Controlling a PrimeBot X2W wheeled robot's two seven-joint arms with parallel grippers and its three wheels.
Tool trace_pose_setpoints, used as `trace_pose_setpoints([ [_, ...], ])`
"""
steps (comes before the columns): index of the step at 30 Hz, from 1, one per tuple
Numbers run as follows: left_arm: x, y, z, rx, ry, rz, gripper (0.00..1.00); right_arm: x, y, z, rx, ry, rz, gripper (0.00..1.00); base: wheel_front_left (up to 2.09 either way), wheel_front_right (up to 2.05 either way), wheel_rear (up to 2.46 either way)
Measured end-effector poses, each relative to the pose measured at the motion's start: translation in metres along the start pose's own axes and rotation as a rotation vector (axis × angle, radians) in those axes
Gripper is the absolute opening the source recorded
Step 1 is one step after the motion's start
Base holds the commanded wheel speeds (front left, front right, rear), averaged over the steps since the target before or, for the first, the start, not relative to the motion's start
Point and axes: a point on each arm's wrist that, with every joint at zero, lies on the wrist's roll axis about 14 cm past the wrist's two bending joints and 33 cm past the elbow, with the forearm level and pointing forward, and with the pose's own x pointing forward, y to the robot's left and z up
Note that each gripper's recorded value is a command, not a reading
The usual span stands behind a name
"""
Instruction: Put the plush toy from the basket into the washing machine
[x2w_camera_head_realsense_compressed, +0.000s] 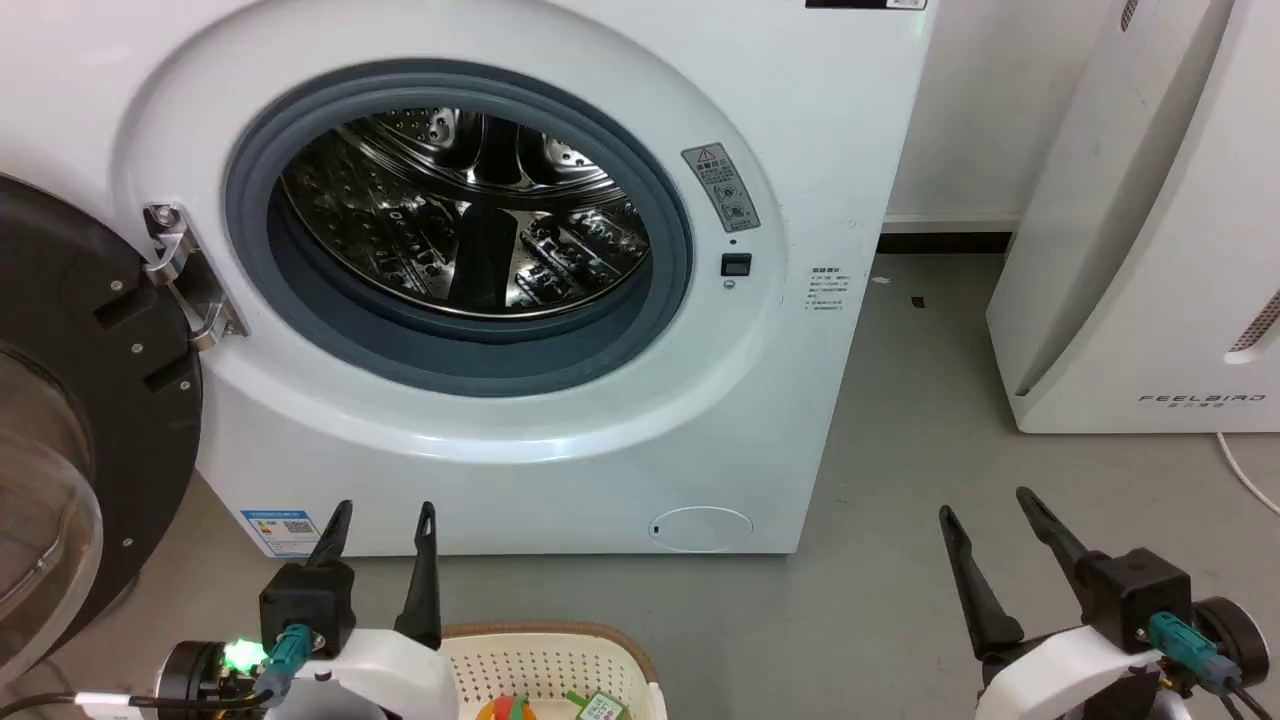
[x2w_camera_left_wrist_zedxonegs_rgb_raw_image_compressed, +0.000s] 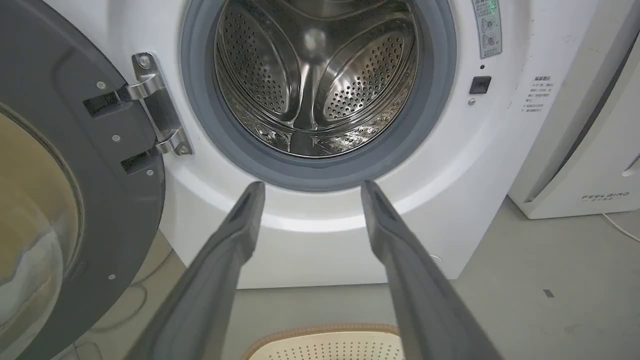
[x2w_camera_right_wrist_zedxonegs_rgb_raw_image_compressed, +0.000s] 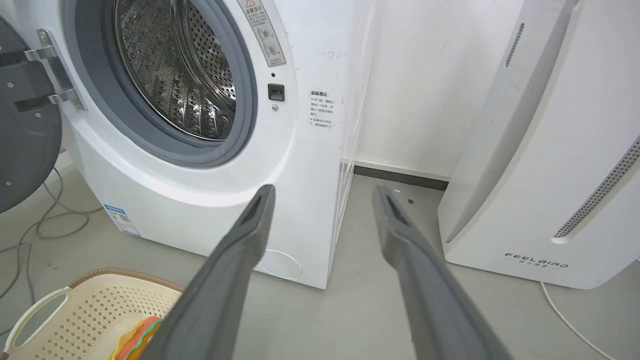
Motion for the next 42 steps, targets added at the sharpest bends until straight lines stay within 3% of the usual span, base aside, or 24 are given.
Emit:
trace_pose_setpoints([
  [21,0.009,-0.019,-0.033,-0.035,0.08,-0.049,1.0,0.003,-0.012,-0.008,0.022,-0.002,-0.033,1.0,0.0,0.0,0.0],
  [42,0.035,-0.051,-0.113,-0.046,0.307,-0.145,1.0,0.018,-0.023,-0.027,0.039,0.024,-0.063,1.0,0.0,0.0,0.0],
])
